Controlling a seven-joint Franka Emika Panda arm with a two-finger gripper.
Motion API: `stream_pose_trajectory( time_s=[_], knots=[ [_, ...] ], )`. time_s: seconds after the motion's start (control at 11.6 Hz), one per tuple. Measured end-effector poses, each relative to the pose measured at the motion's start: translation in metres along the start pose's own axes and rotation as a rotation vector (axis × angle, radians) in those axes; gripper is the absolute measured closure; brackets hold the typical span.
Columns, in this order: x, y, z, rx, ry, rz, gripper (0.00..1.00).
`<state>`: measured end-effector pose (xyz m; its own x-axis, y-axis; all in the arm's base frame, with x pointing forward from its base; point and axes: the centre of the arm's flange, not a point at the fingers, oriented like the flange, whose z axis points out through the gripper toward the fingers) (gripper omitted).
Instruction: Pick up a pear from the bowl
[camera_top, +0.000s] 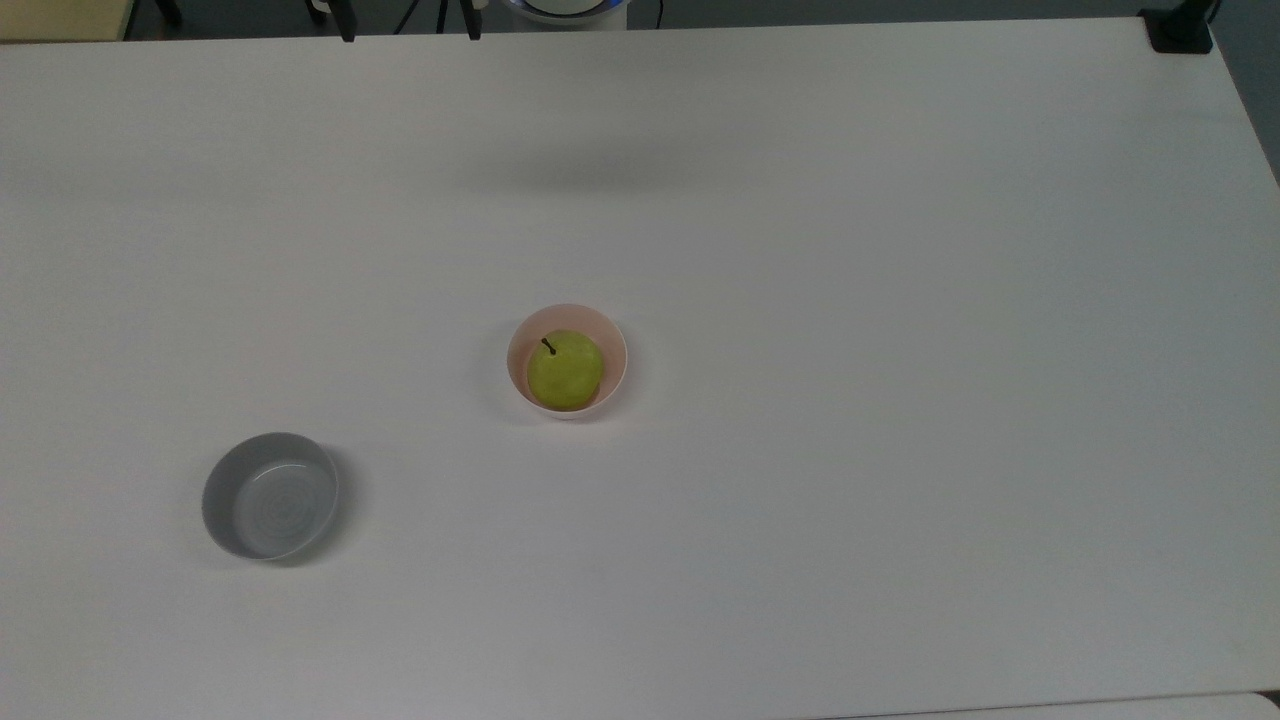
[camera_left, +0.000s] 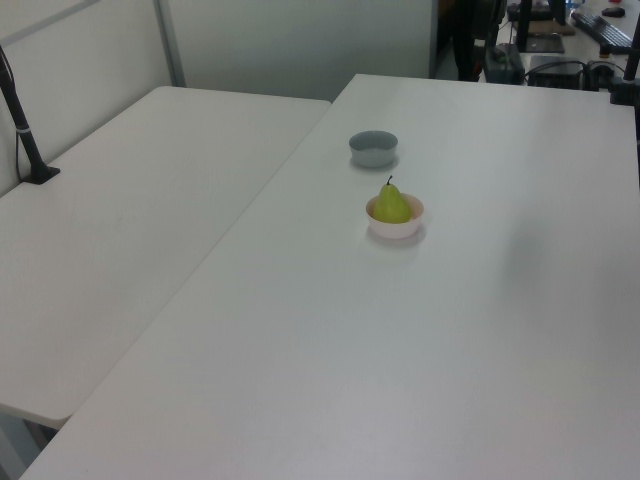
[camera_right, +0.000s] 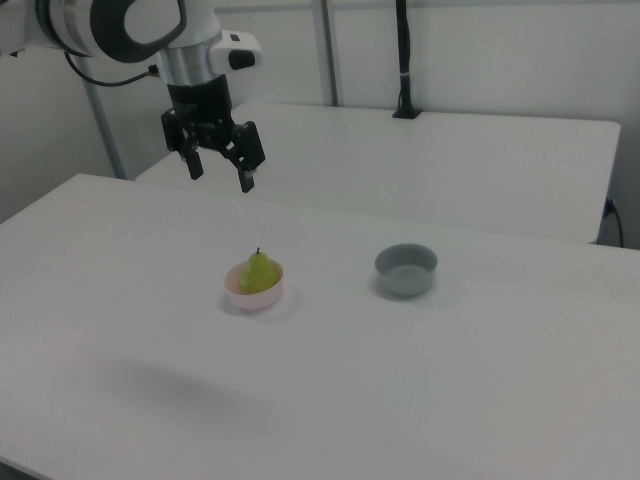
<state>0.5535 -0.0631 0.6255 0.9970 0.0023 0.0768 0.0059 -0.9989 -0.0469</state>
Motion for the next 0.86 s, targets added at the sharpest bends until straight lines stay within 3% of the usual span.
stream_pose_trajectory(
  time_s=[0.86],
  knots=[
    [0.0004, -0.0049, 0.0016, 0.001, -0.003, -0.008, 0.0]
  ],
)
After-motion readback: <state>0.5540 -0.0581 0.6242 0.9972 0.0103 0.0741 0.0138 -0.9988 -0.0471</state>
